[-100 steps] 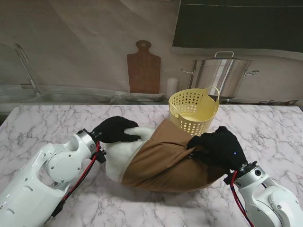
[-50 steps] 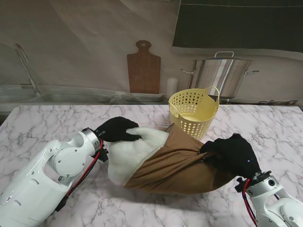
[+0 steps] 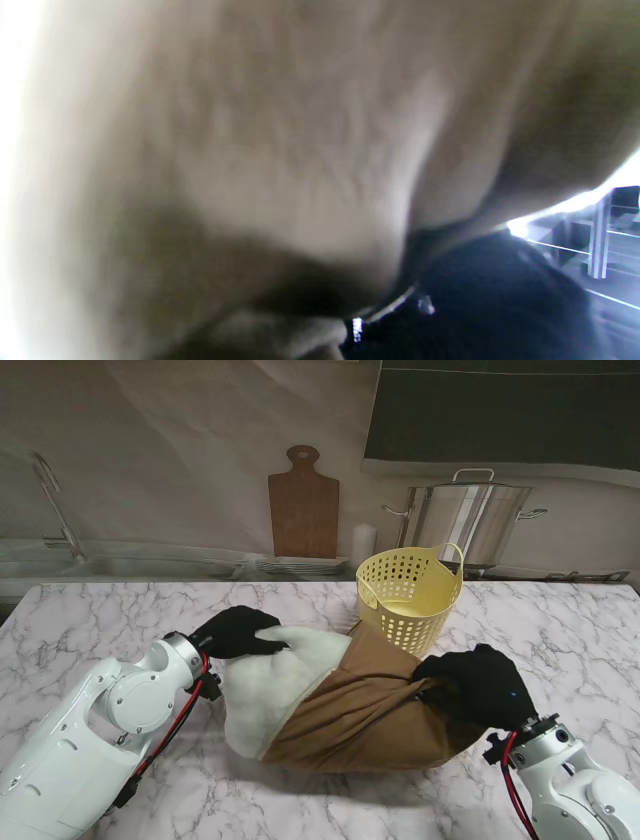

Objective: Remove the pillowcase from the pillow and put it in the laundry basket

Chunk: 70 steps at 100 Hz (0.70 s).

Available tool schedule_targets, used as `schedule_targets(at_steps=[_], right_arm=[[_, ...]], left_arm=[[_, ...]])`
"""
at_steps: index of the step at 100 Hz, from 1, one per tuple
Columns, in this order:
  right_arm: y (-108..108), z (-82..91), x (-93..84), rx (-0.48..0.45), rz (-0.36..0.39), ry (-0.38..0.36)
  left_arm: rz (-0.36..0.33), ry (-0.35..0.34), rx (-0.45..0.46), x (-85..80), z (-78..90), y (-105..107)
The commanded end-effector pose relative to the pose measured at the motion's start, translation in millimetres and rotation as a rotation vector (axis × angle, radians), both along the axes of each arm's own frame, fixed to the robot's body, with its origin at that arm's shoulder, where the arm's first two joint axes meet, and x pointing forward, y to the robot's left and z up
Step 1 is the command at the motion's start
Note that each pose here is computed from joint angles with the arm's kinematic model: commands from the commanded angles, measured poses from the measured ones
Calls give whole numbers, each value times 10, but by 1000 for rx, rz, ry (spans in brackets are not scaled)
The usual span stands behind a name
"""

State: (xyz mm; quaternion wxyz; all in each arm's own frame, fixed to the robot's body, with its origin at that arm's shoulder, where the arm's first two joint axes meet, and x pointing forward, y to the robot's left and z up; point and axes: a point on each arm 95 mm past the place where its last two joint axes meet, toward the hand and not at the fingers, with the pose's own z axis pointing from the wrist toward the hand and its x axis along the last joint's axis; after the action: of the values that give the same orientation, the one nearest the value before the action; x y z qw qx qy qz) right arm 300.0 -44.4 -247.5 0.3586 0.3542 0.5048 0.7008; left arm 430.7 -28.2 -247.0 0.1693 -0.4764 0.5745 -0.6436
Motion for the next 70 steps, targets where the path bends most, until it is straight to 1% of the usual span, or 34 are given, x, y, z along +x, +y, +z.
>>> schedule_targets(at_steps=[1,8,18,28,36,48,70], right_arm=[[37,-14,65,2,17,4],[98,16,115,15,38,1],[130,29,148,14,46,4],[102,4,135,-1,35,22],[45,-29,94,-20,12,33],[-67,-80,3,-44,-34,42],[-276,-168,-159,-69,-125,49]], left_arm=[[7,16,35,-20,-82,92],[22,-13,65,8,-38,146],[52,-10,80,59,-52,240],[79,12,100,117,-132,324],[96,37,111,159,-208,364],[105,68,123,189,-310,370],[114,105,143,202,-421,389]])
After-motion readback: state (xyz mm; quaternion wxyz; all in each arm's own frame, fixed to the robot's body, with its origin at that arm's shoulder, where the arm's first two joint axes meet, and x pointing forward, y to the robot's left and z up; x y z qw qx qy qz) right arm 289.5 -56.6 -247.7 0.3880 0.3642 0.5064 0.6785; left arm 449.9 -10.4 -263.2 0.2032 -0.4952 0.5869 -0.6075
